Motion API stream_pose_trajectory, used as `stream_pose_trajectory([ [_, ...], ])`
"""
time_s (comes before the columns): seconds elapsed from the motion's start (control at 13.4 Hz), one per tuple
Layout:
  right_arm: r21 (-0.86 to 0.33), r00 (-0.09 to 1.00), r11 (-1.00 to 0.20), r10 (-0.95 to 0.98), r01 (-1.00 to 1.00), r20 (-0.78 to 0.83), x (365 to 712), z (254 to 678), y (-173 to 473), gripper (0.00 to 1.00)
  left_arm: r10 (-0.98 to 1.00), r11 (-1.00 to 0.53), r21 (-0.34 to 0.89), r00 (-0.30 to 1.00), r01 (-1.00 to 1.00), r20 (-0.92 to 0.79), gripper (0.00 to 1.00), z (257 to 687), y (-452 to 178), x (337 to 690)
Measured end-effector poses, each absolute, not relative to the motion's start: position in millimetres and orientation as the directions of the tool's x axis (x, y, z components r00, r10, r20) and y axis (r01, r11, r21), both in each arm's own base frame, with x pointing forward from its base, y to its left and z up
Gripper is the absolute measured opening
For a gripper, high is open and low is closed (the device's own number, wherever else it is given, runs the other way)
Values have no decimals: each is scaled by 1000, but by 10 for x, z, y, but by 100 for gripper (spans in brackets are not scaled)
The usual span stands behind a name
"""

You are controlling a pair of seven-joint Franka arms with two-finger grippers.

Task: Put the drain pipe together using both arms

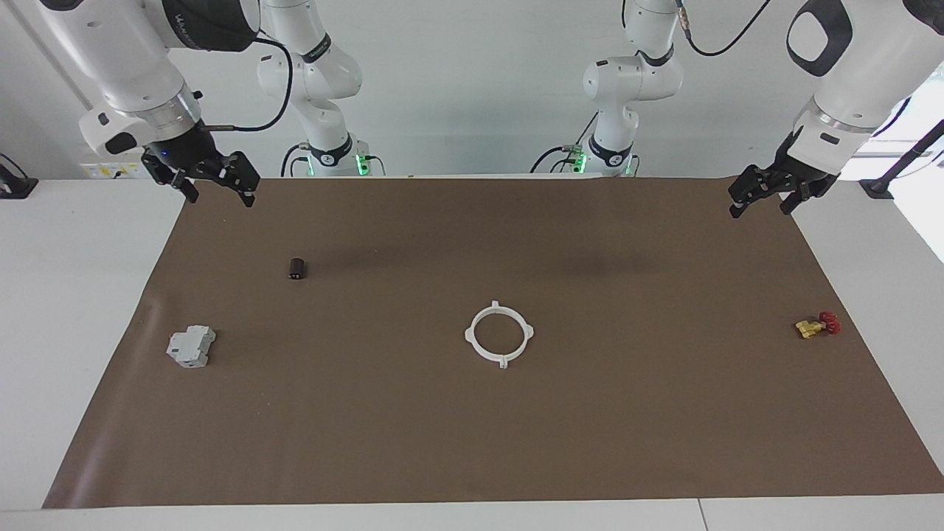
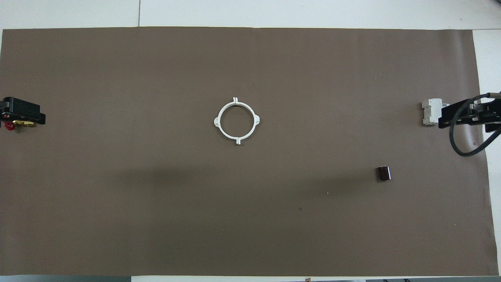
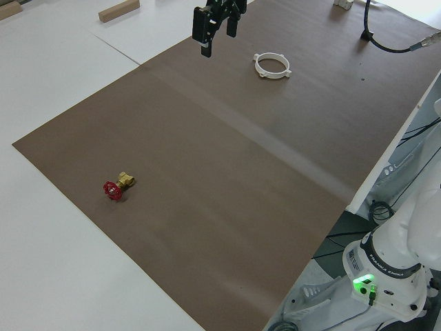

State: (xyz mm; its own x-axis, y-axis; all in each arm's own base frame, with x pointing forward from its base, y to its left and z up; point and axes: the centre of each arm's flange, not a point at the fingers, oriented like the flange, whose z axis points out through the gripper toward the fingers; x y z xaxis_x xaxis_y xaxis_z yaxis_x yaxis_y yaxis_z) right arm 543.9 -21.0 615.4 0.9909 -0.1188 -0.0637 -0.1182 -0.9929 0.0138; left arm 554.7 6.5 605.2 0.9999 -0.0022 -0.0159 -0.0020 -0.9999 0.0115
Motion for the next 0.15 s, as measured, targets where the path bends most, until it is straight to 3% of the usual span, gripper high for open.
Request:
stream_pose_trajectory([
  [0.15,14,991,-993,-119,-118,-64,5439,6154,-210,100,-10,-1000,12,1000,-10,-15,100,6052,67,5547],
])
